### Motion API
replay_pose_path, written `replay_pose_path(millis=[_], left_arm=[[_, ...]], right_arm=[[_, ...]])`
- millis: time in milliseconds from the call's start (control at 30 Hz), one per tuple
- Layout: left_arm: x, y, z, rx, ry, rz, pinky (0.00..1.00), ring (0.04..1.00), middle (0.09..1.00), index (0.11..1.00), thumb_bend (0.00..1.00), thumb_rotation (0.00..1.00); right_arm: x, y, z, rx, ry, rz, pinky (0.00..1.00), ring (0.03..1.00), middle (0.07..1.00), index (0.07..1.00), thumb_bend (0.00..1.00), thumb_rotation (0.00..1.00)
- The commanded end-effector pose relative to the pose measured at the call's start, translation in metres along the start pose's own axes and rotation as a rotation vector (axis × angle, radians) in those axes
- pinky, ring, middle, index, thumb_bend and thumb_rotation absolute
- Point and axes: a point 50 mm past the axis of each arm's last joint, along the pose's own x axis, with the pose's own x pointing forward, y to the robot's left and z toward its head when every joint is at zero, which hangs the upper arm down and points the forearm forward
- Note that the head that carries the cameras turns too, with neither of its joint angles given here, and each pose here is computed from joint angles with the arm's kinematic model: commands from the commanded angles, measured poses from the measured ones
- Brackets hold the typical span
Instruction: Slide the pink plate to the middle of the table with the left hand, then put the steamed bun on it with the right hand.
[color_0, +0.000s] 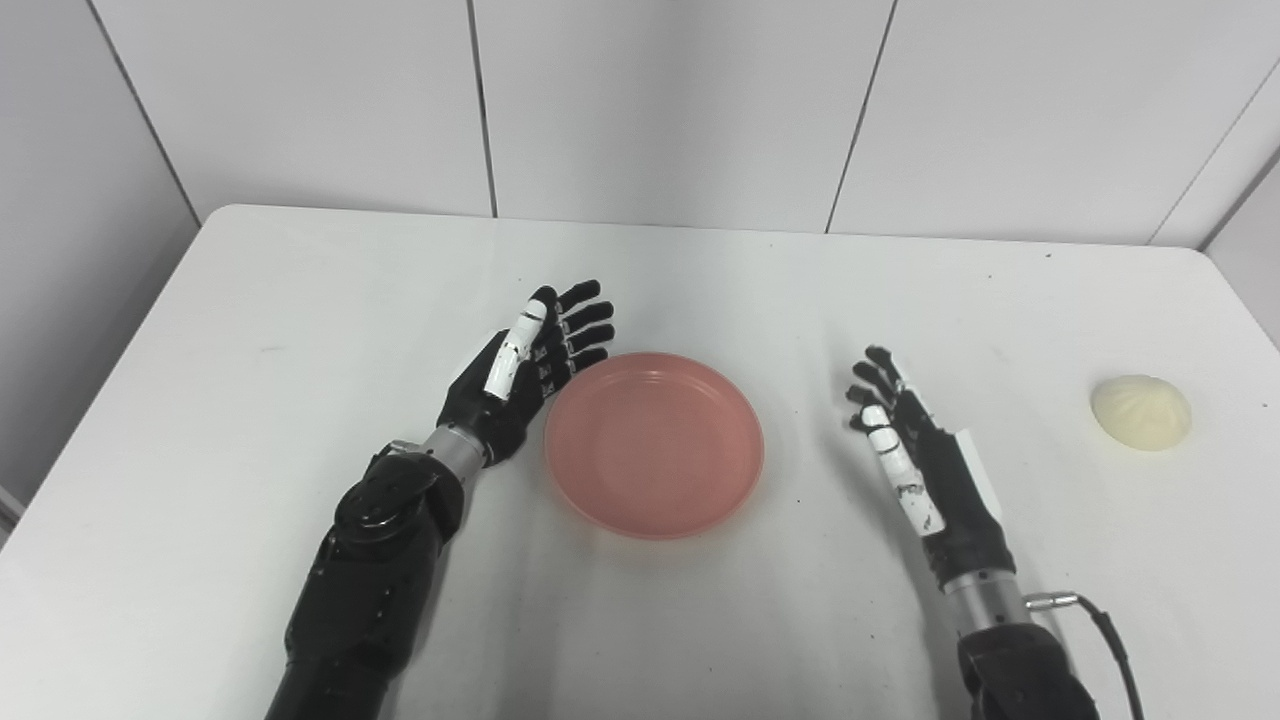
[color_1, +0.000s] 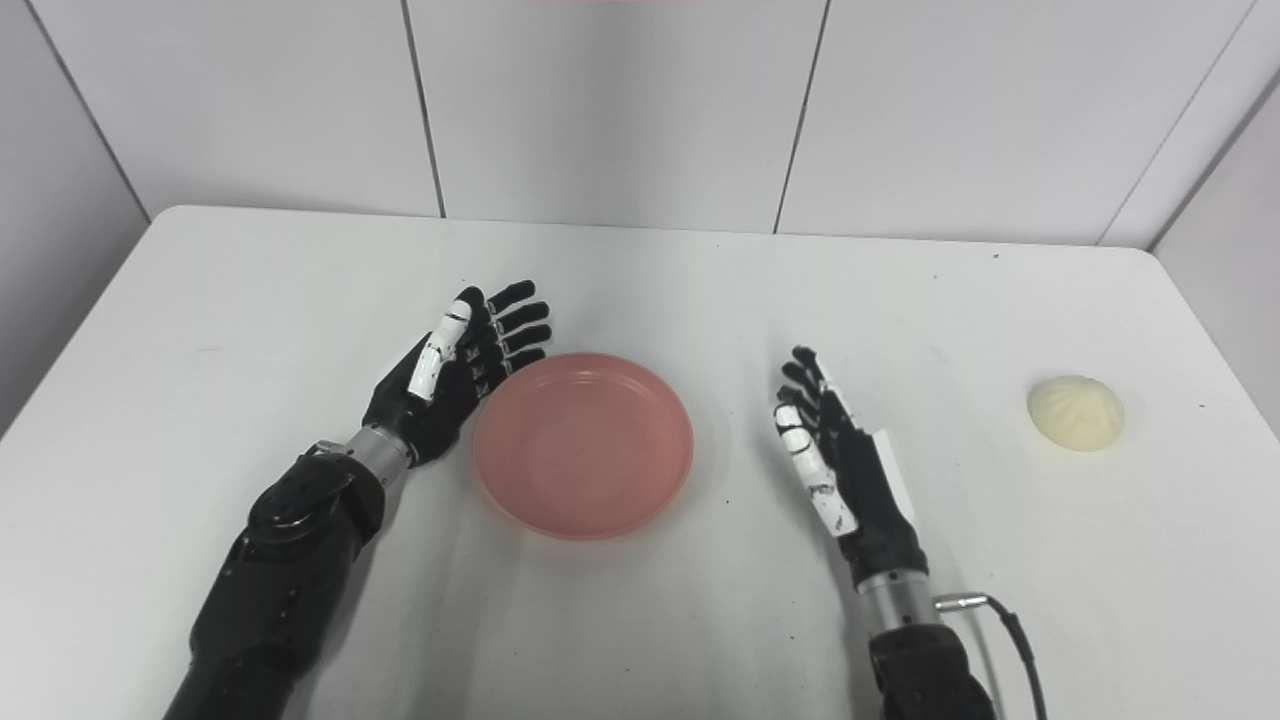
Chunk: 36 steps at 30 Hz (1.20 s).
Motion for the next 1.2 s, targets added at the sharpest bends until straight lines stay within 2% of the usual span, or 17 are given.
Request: replay_pose_path(millis=[0, 67, 233, 467, 667, 900, 1000, 1167], left_arm=[[-0.016, 0.010, -0.040, -0.044, 0.170, 0.047, 0.87, 0.874, 0.877, 0.859, 0.45, 1.00], [-0.016, 0.011, -0.041, -0.042, 0.167, 0.044, 0.86, 0.874, 0.879, 0.859, 0.45, 1.00], [-0.016, 0.014, -0.042, -0.040, 0.168, 0.043, 0.86, 0.873, 0.877, 0.858, 0.45, 1.00], [-0.019, 0.019, -0.041, -0.058, 0.171, 0.043, 0.87, 0.874, 0.877, 0.858, 0.44, 1.00], [-0.024, 0.026, -0.040, -0.065, 0.173, 0.046, 0.86, 0.866, 0.868, 0.850, 0.45, 1.00], [-0.026, 0.034, -0.042, -0.067, 0.173, 0.043, 0.85, 0.856, 0.857, 0.842, 0.45, 1.00], [-0.027, 0.036, -0.042, -0.067, 0.172, 0.042, 0.84, 0.851, 0.854, 0.840, 0.46, 1.00], [-0.030, 0.039, -0.042, -0.075, 0.169, 0.043, 0.84, 0.848, 0.852, 0.836, 0.47, 1.00]], right_arm=[[0.013, -0.012, 0.027, -0.053, -0.144, -0.052, 0.70, 0.792, 0.871, 0.907, 0.68, 0.91], [0.016, -0.017, 0.032, -0.081, -0.162, -0.073, 0.68, 0.777, 0.859, 0.897, 0.70, 0.84], [0.023, -0.028, 0.043, -0.131, -0.211, -0.128, 0.67, 0.745, 0.846, 0.878, 0.73, 0.73], [0.028, -0.042, 0.054, -0.190, -0.250, -0.189, 0.67, 0.746, 0.845, 0.875, 0.74, 0.74], [0.032, -0.055, 0.060, -0.273, -0.292, -0.258, 0.65, 0.721, 0.814, 0.860, 0.68, 0.71], [0.033, -0.075, 0.068, -0.311, -0.265, -0.317, 0.66, 0.748, 0.830, 0.874, 0.69, 0.75], [0.034, -0.083, 0.071, -0.302, -0.262, -0.330, 0.65, 0.750, 0.844, 0.880, 0.67, 0.73], [0.034, -0.095, 0.076, -0.300, -0.234, -0.339, 0.67, 0.767, 0.849, 0.885, 0.70, 0.70]])
